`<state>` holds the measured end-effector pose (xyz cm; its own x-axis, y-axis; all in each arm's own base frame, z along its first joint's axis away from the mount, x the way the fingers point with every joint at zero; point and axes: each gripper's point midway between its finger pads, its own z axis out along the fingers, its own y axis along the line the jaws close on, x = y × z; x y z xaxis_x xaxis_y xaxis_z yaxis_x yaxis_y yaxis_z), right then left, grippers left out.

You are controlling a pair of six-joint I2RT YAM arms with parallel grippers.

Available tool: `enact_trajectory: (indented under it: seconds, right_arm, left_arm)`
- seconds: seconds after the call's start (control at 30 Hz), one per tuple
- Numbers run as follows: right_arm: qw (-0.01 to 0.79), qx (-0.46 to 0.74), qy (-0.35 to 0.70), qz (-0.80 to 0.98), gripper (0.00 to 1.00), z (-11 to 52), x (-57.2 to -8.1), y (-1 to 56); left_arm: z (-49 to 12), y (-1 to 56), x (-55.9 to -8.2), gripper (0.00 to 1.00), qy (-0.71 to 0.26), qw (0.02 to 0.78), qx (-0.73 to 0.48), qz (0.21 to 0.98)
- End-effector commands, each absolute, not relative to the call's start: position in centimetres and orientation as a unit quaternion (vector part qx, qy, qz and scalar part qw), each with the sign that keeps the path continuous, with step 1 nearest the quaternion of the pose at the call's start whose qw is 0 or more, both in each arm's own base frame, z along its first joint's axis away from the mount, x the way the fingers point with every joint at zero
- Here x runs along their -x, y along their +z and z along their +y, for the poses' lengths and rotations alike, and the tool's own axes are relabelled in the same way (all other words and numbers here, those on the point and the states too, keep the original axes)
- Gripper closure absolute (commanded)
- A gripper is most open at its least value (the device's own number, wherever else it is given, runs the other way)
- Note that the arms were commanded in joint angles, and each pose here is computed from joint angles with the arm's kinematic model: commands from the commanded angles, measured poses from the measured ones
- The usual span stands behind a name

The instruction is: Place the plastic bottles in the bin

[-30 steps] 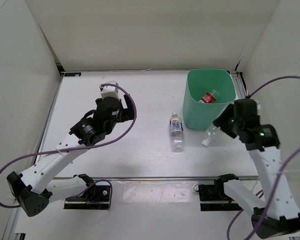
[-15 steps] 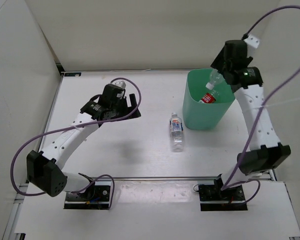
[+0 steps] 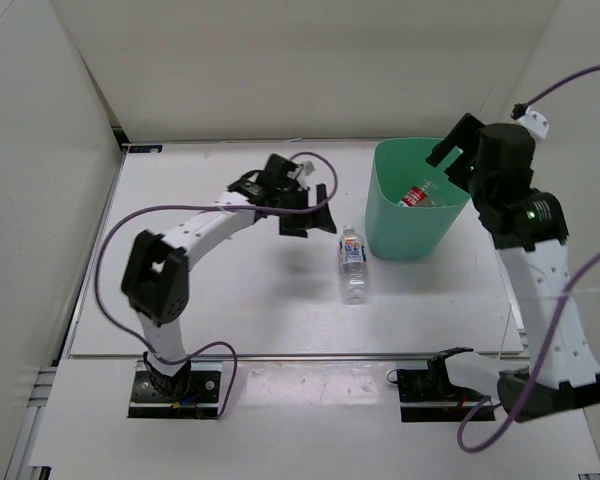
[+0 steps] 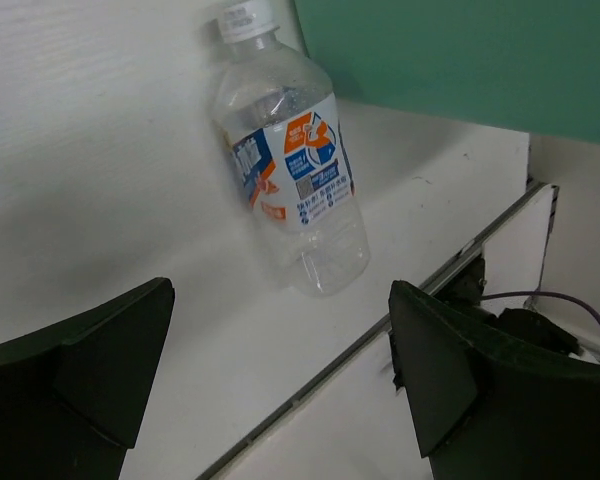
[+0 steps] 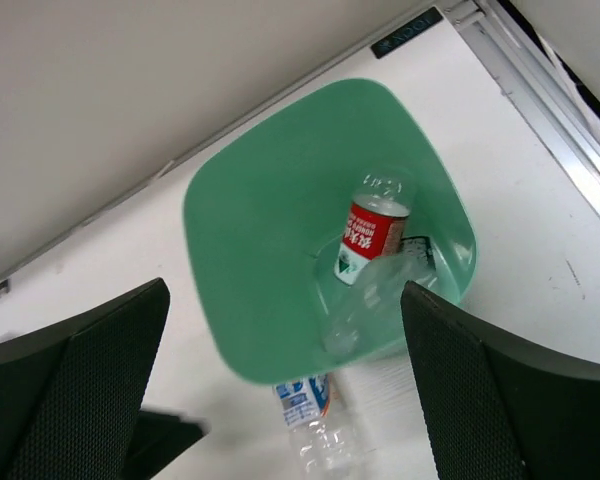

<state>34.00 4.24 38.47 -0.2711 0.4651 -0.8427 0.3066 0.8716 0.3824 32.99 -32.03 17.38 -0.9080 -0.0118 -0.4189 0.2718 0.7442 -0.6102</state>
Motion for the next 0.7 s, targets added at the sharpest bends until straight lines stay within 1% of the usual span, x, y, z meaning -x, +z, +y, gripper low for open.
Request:
enact_trajectory:
  seconds: [0.0, 0.03, 0.2, 0.33, 0.53, 0.67]
  right_arm:
    - [0.549, -0.218, 0.1, 0.801, 0.0, 5.5, -32.3, 38.0]
    - [0.551, -0.218, 0.101, 0.799, 0.0, 5.2, -31.5, 37.8]
    - [0.558, -0.193, 0.116, 0.799, 0.0, 5.1, -28.5, 38.2]
    - [0.553, -0.177, 0.128, 0.804, 0.0, 5.3, -26.9, 38.3]
    - [0.549, -0.177, 0.138, 0.805, 0.0, 5.4, -25.7, 38.4]
    - [0.556, -0.159, 0.121, 0.807, 0.0, 4.9, -25.3, 38.6]
  left_arm:
    - [-36.7, 16.8, -31.8, 0.0, -0.37, 0.18, -0.108, 0.905]
    - [-37.5, 16.3, -31.2, 0.0, -0.37, 0.17, -0.112, 0.906]
    - [-39.0, 13.0, -31.6, 0.0, -0.353, 0.143, -0.105, 0.918]
    - [-40.0, 10.7, -31.7, 0.0, -0.347, 0.121, -0.102, 0.924]
    - [-41.1, 8.6, -32.5, 0.0, -0.348, 0.1, -0.094, 0.927]
    - [-41.8, 7.0, -32.6, 0.0, -0.352, 0.08, -0.091, 0.928]
